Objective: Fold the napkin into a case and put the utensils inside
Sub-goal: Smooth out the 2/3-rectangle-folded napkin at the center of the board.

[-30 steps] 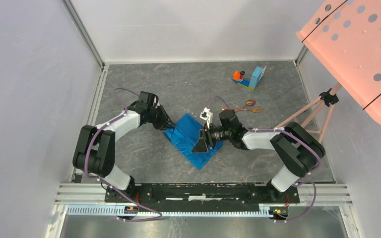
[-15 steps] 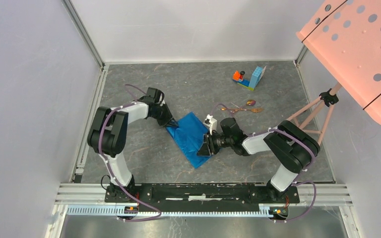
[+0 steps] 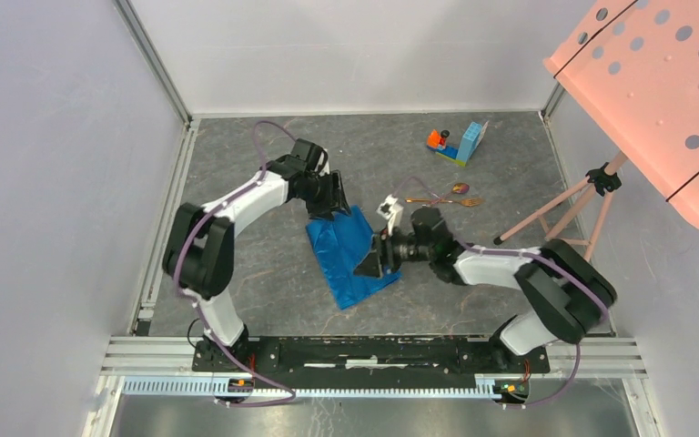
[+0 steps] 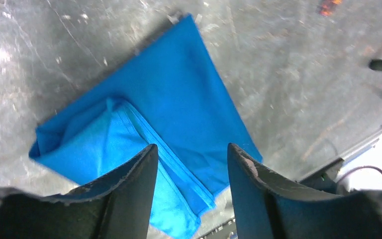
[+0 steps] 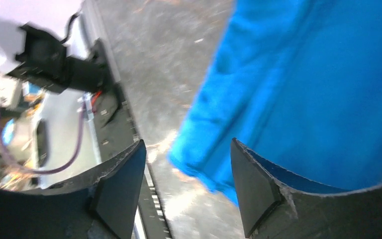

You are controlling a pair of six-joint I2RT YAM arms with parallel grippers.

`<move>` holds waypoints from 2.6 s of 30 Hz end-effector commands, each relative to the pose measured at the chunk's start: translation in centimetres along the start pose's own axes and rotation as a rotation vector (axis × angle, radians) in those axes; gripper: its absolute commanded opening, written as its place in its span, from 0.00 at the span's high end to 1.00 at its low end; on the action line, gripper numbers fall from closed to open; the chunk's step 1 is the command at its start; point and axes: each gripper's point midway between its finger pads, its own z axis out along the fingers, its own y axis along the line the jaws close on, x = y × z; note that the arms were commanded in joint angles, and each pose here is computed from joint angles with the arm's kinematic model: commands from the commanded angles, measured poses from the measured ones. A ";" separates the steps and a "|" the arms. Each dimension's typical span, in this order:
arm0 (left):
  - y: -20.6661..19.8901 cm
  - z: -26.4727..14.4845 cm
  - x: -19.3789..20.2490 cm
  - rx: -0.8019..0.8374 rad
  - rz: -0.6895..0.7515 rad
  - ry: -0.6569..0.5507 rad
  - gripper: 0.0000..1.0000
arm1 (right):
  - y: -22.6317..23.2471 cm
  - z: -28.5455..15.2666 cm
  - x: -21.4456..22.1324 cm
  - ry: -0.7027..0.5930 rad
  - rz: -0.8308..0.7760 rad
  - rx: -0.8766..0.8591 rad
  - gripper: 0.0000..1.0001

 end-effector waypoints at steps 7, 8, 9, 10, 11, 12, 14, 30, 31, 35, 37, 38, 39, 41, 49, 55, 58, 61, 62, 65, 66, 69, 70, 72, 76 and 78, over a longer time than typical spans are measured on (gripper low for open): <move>-0.9 -8.3 3.0 0.051 -0.019 -0.146 0.35 | -9.3 -7.7 -1.0 0.021 0.001 0.301 0.26; -0.6 -8.1 3.7 0.055 -0.033 -0.145 0.37 | -9.7 -7.8 -0.9 0.027 0.008 0.309 0.26; -0.1 -7.7 4.5 0.055 -0.054 -0.134 0.38 | -10.3 -7.9 -0.7 0.044 0.010 0.330 0.27; 0.4 -7.3 5.3 0.054 -0.069 -0.124 0.39 | -10.4 -8.0 -0.7 0.053 -0.010 0.351 0.27; 0.8 -7.0 5.7 0.053 -0.078 -0.123 0.39 | -10.2 -7.9 -0.9 0.050 -0.038 0.360 0.27; 1.2 -6.6 6.3 0.049 -0.089 -0.114 0.39 | -9.7 -7.9 -1.4 0.039 -0.064 0.363 0.27; 1.7 -5.9 6.8 0.049 -0.104 -0.109 0.40 | -8.4 -7.7 -2.4 0.024 -0.097 0.364 0.27; 3.2 -1.8 12.7 0.052 -0.171 0.015 0.68 | -0.5 1.4 -4.5 -0.077 0.088 -0.057 0.37; 3.3 -1.5 12.9 0.047 -0.170 0.023 0.68 | -0.6 1.8 -4.6 -0.076 0.100 -0.066 0.38; 4.7 -0.5 14.0 -0.004 -0.176 0.054 0.71 | -1.6 3.1 -5.0 -0.065 0.109 -0.064 0.41; 5.1 -0.1 14.5 -0.014 -0.181 0.071 0.72 | -2.0 3.6 -5.5 -0.065 0.103 -0.058 0.41; 5.3 0.0 14.6 -0.019 -0.181 0.073 0.73 | -2.2 3.9 -5.8 -0.066 0.097 -0.053 0.41; 5.5 0.0 14.7 -0.025 -0.181 0.074 0.73 | -2.6 4.3 -5.9 -0.061 0.096 -0.047 0.41; 5.7 -0.1 14.8 -0.037 -0.177 0.071 0.73 | -3.0 5.2 -6.4 -0.057 0.100 -0.047 0.41; 6.0 -0.1 14.8 -0.052 -0.166 0.076 0.74 | -5.9 6.0 -8.5 -0.076 0.092 0.013 0.37; 6.2 0.0 15.1 -0.053 -0.167 0.080 0.75 | -7.4 6.5 -8.8 -0.053 0.082 0.030 0.37; 6.2 0.0 15.1 -0.050 -0.167 0.080 0.74 | -7.9 6.9 -8.8 -0.046 0.079 0.035 0.37; 6.1 -0.1 15.1 -0.049 -0.166 0.077 0.75 | -8.3 7.3 -8.5 -0.037 0.086 0.036 0.37; 6.1 -0.1 15.1 -0.047 -0.165 0.078 0.75 | -8.4 7.4 -8.5 -0.035 0.086 0.035 0.37; 6.1 0.0 15.1 -0.048 -0.168 0.079 0.75 | -8.6 7.5 -8.3 -0.030 0.090 0.032 0.39; 6.1 0.0 15.1 -0.048 -0.167 0.080 0.75 | -8.6 7.6 -8.2 -0.027 0.094 0.031 0.40; 6.0 -0.1 15.0 -0.044 -0.167 0.074 0.75 | -7.9 7.4 -8.0 -0.032 0.104 -0.001 0.44; 5.9 -0.1 14.9 -0.042 -0.168 0.073 0.75 | -7.6 7.4 -7.8 -0.031 0.108 -0.011 0.45; 5.9 0.0 14.9 -0.041 -0.167 0.072 0.75 | -7.0 7.2 -7.5 -0.028 0.111 -0.029 0.47; 5.8 -0.1 14.6 -0.038 -0.168 0.065 0.75 | -5.8 6.8 -6.4 -0.015 0.112 -0.055 0.49; 5.6 -0.1 14.4 -0.034 -0.169 0.058 0.75 | -5.3 6.4 -5.9 -0.017 0.120 -0.067 0.49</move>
